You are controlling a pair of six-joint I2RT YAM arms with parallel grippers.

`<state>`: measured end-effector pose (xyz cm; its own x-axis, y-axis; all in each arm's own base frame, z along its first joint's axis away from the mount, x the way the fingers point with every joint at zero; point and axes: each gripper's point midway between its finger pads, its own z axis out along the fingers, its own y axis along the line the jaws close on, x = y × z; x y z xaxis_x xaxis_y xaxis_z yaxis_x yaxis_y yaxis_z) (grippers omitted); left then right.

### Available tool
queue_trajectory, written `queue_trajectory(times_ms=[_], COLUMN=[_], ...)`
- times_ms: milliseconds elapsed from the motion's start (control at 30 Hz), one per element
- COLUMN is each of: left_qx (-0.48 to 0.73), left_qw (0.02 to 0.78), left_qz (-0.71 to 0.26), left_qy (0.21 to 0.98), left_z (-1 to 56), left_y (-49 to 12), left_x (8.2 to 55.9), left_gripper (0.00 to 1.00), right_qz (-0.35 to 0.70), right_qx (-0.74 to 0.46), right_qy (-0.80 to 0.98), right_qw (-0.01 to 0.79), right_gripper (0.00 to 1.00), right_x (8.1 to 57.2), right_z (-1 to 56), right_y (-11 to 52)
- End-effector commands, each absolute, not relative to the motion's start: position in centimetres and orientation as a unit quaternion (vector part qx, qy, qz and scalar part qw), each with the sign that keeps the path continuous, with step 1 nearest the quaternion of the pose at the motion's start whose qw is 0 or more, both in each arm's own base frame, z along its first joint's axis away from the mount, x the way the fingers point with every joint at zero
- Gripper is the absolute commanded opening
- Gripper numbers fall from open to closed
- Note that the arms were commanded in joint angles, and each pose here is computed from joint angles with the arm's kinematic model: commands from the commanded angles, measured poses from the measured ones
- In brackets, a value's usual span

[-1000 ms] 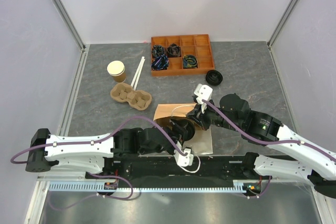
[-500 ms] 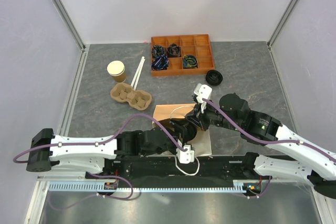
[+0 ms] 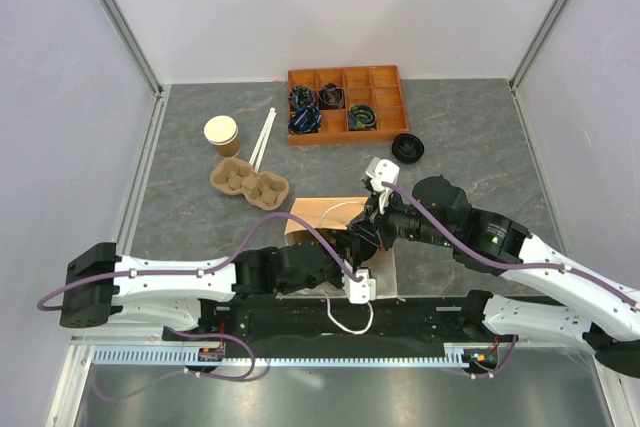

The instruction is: Pack the takeout coffee

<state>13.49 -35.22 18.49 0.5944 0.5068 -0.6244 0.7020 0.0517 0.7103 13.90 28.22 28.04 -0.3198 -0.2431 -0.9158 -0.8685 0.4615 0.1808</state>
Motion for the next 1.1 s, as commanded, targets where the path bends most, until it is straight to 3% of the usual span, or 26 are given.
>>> queue_trajectory(times_ms=[0,567,1067], left_qx=[0.672,0.683,0.701], left_qw=[0.600,0.593,0.483], left_qz=[-0.083,-0.076,-0.121], left_qy=[0.426,0.420,0.511], left_z=[19.1,16.6,13.6], left_y=[-35.8,-36.2,-34.9], left_x=[14.0,14.9,13.9], left_gripper=[0.12,0.09,0.05], right_qz=[0.386,0.428,0.461], right_qx=[-0.356,-0.339,-0.328], right_qy=[0.727,0.731,0.721], right_qw=[0.442,0.409,0.401], right_gripper=[0.00,0.00,0.00], right_x=[13.8,13.0,12.7], right_z=[29.9,30.4,32.3], right_y=[29.0,29.6,30.1])
